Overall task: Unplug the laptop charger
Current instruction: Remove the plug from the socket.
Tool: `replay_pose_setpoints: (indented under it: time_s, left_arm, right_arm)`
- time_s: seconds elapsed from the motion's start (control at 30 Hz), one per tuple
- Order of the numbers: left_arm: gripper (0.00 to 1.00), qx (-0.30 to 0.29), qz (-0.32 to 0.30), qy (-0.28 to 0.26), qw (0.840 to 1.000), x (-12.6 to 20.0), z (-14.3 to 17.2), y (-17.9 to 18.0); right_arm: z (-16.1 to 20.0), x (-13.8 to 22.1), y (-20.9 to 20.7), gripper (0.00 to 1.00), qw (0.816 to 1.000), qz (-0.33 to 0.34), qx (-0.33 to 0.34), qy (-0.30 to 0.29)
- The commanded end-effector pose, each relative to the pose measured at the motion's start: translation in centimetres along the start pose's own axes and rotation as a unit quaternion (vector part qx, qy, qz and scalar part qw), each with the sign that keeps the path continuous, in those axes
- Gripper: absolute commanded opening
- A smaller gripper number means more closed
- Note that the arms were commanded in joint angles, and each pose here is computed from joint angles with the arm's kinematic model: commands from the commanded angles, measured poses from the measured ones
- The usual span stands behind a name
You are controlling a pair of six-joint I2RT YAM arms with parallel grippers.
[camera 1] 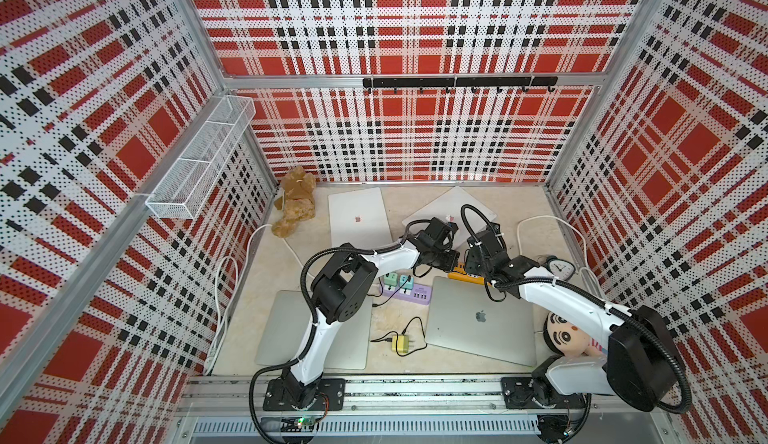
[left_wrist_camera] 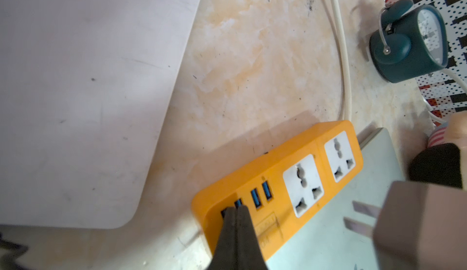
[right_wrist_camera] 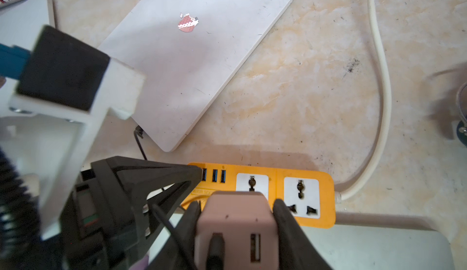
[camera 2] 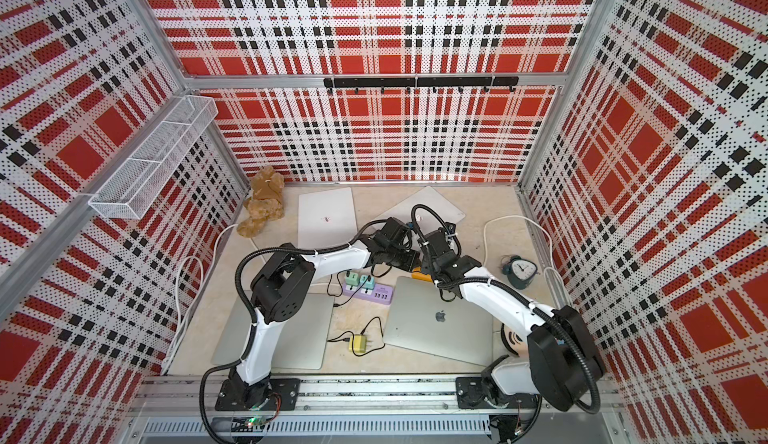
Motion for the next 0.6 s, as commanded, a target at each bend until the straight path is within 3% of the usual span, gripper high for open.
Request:
replay_pose_setpoints:
  time_s: [0.0,0.57]
  left_arm:
    - [0.01,0.008,-0.034,0.012,0.999,1.2,0.1,0.6]
    - [0.05,0.026,-0.038,-0.034,0.998,4.9,-1.6,0.7]
  right_arm:
    - [-1.2,1.2,0.3,0.23,0.999,-0.016,-0.010,-0.027]
    - [-1.7,2.7,0.0,0.23,0.999,-0.026,-0.013,-0.037]
Point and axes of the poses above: each gripper's point midway between its finger pads, its own x axis back along the fingers, its own y axis along the line the jaws close on, z = x × y, the point moved 6 cm from there along x, back along the fingers, and after that the axes turned 14 degrees about x, right-handed, at the moved point
